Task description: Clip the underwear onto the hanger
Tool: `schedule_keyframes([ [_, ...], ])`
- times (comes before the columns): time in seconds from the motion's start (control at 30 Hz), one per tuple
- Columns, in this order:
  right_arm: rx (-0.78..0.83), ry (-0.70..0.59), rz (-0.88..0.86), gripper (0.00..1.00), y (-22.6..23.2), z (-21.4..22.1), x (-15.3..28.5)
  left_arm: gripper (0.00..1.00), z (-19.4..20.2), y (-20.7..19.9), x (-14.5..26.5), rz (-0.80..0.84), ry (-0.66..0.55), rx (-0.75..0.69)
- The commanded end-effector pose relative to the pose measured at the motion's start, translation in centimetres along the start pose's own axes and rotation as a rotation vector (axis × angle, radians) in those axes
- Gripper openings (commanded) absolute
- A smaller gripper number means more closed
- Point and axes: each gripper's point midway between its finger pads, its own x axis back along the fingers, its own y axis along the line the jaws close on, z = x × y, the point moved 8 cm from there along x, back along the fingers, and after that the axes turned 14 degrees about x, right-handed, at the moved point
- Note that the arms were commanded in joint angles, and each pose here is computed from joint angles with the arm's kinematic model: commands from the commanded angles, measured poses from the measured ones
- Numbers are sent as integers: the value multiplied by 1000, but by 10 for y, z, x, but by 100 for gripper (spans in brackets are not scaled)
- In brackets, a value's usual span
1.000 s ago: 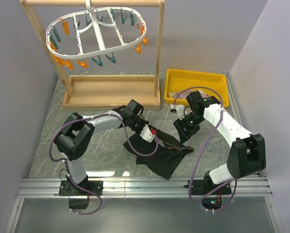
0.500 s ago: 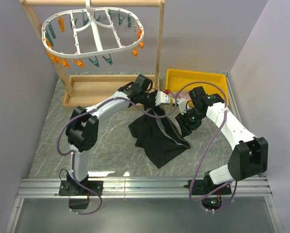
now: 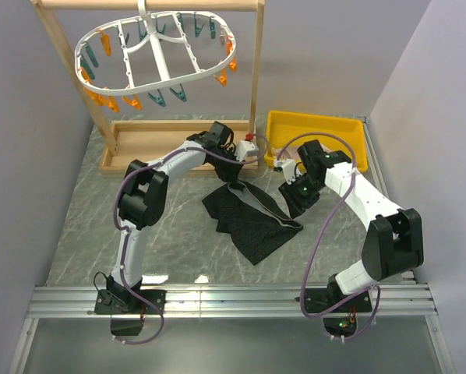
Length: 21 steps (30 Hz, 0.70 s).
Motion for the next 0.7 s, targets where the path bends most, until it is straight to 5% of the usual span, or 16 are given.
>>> schedule_keyframes([
  [0.0,14,41,43,50,5,-1,-10,16,-18,-9,22,30,-65,49],
  [0.3,-42,158,105,61,2,9,-29,50,-11,-7,36,44,-88,56],
  [0.67,19,70,122,39,22,-21,-23,52,-6,7,53,62,-116,99],
])
